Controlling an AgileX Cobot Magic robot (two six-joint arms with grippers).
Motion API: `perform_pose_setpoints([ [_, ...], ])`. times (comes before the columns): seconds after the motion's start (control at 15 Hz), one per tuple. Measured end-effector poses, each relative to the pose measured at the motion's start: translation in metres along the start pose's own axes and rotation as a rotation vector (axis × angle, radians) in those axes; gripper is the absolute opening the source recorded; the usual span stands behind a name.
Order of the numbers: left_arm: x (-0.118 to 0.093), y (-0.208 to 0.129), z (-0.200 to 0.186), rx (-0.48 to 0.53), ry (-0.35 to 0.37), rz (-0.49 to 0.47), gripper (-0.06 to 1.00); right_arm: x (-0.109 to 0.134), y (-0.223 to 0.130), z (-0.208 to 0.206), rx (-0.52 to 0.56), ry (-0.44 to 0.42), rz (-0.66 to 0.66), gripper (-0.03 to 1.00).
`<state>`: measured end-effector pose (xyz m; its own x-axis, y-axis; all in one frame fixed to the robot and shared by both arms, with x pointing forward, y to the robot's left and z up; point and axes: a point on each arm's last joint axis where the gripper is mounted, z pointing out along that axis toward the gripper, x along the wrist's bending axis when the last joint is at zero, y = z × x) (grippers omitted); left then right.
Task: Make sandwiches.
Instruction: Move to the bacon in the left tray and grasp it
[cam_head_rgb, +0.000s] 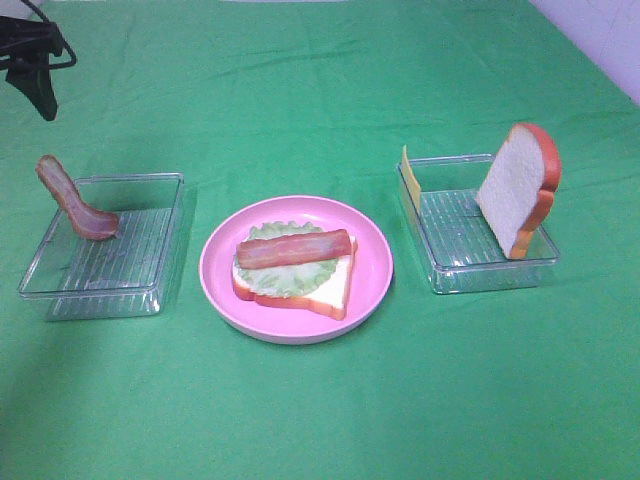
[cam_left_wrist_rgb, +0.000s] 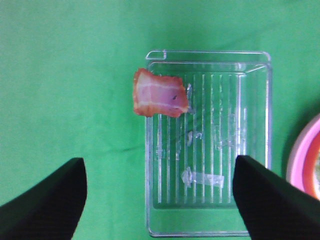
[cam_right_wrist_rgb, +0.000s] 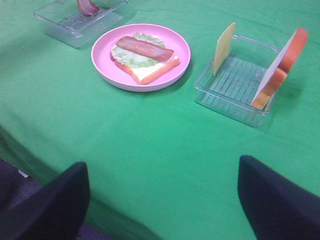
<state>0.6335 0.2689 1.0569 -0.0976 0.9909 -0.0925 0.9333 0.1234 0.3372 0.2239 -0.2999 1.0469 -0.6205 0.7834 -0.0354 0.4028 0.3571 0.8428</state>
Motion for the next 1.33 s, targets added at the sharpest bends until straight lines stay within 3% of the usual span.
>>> perform_pose_setpoints([
  [0.33,0.007,0.000,0.068,0.124,0.070,0.025,0.76,0.000,0.000,0.000,0.000,0.000,0.000,0.77],
  [0.53,0.007,0.001,0.081,0.124,0.070,0.025,0.76,0.000,0.000,0.000,0.000,0.000,0.000,0.77],
  [0.87,0.007,0.002,0.097,0.118,0.068,0.015,0.66,0.000,0.000,0.000,0.000,0.000,0.000,0.77],
  [1.07,0.007,0.003,0.097,0.100,0.065,0.015,0.54,0.000,0.000,0.000,0.000,0.000,0.000,0.77],
  [1.33,0.006,0.004,0.097,0.098,0.063,0.003,0.27,0.000,0.000,0.000,0.000,0.000,0.000,0.77],
])
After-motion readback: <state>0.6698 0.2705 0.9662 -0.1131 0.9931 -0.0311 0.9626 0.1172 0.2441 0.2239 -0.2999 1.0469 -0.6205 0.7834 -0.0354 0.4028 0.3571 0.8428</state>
